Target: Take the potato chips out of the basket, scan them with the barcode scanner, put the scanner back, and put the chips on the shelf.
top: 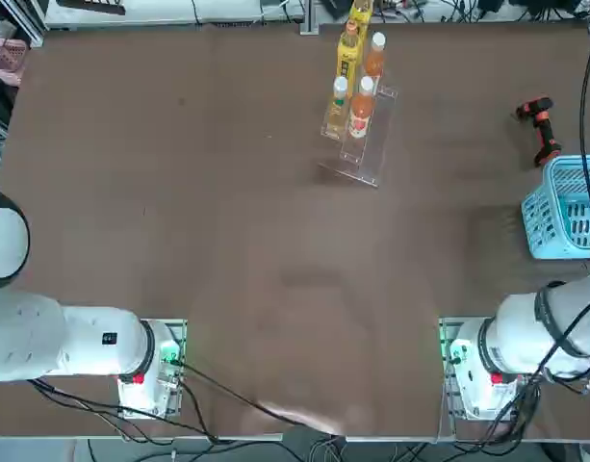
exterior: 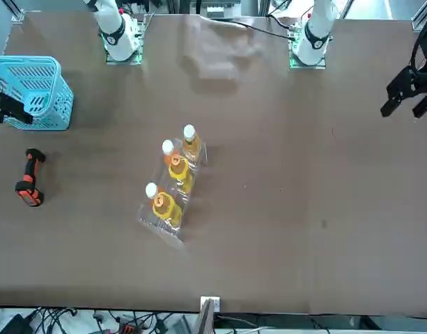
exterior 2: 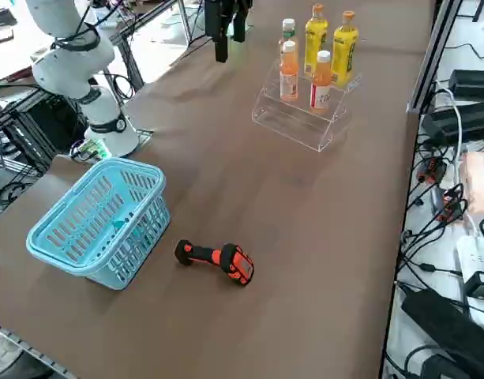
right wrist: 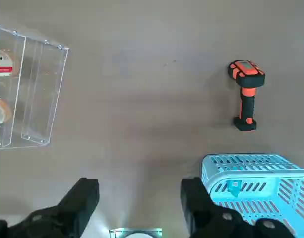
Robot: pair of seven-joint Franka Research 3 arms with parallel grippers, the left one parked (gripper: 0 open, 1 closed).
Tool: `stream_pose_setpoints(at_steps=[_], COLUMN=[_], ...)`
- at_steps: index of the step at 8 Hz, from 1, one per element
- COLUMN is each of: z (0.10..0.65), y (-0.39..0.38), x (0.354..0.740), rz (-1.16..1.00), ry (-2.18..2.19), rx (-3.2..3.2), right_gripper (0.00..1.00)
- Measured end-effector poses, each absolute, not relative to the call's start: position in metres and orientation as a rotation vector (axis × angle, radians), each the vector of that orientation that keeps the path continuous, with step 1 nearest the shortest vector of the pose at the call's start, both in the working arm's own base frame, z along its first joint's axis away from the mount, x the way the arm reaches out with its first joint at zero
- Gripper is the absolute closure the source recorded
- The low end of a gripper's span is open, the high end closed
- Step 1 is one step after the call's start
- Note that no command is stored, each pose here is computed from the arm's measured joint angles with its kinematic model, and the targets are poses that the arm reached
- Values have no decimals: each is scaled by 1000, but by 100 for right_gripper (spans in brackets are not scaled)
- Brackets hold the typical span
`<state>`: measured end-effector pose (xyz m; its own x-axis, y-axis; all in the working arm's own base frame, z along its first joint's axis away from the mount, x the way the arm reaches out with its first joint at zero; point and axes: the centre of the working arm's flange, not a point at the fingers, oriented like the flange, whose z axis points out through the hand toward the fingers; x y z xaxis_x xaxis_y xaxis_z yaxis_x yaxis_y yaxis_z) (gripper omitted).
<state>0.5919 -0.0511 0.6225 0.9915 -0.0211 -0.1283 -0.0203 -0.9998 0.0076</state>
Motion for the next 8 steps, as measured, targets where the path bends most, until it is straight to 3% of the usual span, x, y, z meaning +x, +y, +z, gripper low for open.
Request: stream_pose_setpoints(at_steps=[5, 8], z=[622, 599], y=[-51, -53], x=[592, 587], rz=[-207, -345], ry=[-31, 7], rx=[3129, 3114], right_gripper=[0, 0])
